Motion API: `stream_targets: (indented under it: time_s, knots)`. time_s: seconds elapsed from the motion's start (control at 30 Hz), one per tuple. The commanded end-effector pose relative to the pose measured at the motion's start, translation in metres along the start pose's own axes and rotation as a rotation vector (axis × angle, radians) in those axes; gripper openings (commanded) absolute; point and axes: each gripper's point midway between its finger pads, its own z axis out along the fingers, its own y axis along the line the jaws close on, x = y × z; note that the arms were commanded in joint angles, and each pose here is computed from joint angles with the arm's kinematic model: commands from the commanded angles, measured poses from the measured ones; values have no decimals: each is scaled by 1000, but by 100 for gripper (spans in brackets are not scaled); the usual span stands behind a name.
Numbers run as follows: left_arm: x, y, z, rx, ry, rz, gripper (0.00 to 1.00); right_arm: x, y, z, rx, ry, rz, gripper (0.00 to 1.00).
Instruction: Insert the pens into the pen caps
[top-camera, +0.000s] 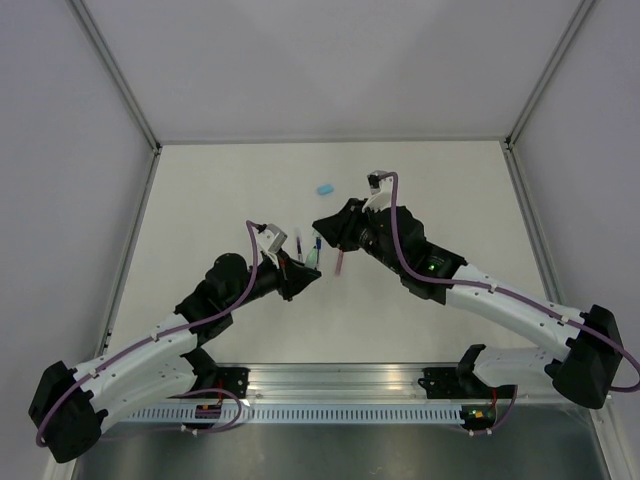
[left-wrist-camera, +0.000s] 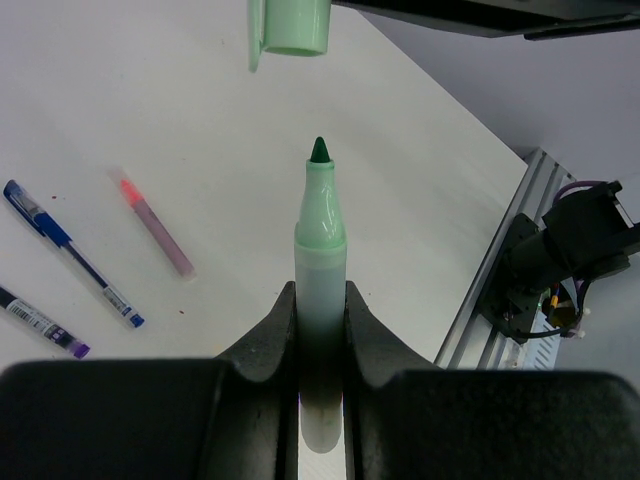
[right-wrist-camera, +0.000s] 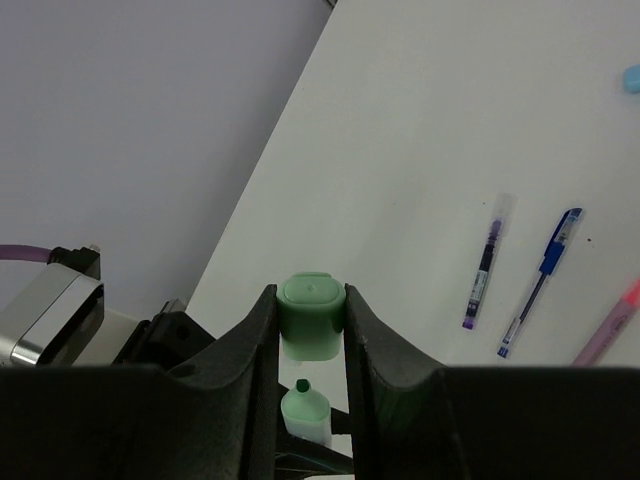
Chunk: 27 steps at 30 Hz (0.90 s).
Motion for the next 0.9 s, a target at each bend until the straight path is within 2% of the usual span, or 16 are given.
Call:
stream_targets:
  time_s: [0.0,0.33,0.57,0.87]
  knots:
    - [-15,-7,1,29,-42,48,2,-10,12,0,-20,-45,10,0]
    - [-16,-7,0,27,-49,50,2,18,17,-2,-17,13,-26,0]
    - [-20,-7,-2,21,-64,48,2,44,11,-4,46,71,-76,0]
    - [-22,-5,-5,7,-81,48,2,51,5,-3,91,82,-122,0]
